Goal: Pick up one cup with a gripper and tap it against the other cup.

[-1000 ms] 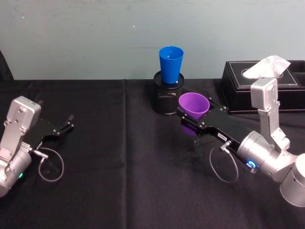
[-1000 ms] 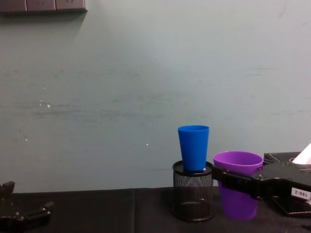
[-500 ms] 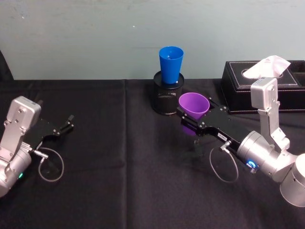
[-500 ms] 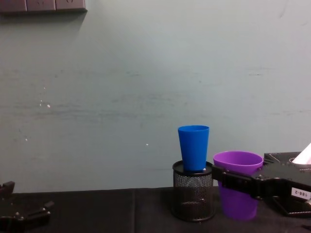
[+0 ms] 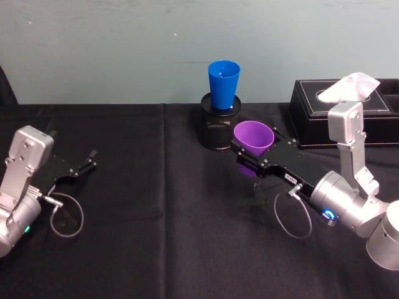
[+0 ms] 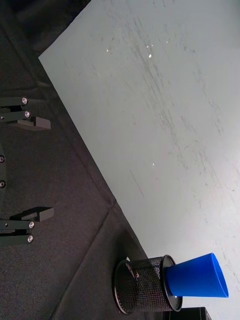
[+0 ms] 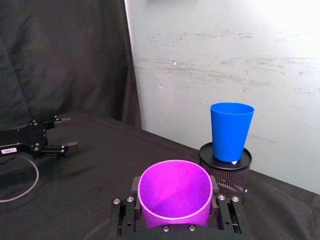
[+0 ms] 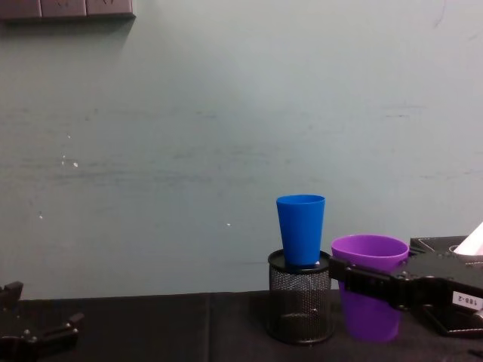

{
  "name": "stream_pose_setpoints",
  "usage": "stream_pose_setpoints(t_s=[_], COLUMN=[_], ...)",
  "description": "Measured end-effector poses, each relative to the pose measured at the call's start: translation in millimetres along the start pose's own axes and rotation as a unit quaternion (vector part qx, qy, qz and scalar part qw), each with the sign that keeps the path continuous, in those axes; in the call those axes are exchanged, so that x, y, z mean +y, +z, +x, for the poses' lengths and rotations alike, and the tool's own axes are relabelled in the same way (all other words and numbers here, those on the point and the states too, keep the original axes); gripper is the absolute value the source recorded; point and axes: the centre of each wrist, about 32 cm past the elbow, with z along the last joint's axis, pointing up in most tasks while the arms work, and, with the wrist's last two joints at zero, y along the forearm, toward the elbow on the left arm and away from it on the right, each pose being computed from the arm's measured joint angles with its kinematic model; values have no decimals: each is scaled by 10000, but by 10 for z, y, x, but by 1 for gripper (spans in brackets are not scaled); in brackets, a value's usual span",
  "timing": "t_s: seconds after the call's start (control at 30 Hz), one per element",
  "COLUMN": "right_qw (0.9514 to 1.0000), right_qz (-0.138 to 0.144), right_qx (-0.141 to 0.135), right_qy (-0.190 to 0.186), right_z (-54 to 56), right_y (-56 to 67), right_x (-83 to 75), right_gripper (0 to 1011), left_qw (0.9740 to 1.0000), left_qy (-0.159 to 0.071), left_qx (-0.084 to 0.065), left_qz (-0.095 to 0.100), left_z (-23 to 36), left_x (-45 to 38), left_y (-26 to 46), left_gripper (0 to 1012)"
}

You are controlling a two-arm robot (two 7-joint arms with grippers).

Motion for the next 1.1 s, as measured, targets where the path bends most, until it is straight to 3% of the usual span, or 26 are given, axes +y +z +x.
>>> stream_pose_setpoints(t_s=[1.1], right_qw=[10000], right_qz=[1], right_qx=[0], right_qy=[0], right_z=[0], right_y=[0], right_x=[0], right_gripper=[743], left_qw=[10000], left_qy=[0], left_qx=[0], left_qz=[0], left_z=[0], left_x=[0], left_y=[0], left_gripper=[1000])
